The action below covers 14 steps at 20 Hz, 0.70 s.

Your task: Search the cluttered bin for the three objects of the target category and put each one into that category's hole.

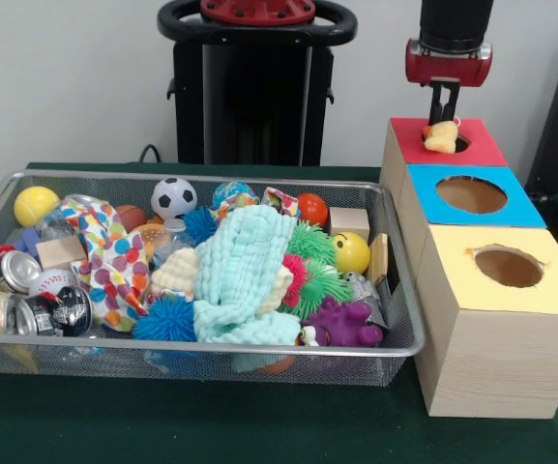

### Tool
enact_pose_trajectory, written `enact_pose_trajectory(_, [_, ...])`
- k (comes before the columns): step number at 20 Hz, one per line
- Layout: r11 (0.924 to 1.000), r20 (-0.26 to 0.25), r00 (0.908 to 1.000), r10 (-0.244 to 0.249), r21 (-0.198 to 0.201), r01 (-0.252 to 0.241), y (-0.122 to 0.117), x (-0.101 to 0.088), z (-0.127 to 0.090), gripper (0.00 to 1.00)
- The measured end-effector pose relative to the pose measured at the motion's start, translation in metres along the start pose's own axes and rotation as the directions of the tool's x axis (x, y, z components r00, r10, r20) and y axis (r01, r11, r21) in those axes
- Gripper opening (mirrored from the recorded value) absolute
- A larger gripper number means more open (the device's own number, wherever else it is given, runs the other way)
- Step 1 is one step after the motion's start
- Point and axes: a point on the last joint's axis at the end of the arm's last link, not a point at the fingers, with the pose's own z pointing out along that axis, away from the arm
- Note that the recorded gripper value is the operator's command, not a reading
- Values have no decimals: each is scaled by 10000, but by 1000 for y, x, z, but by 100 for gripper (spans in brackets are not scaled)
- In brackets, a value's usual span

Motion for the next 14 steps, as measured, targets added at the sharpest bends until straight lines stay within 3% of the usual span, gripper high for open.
enact_pose_trajectory(14, [9998,166,9998,-136,175,133,4,2,-1,0])
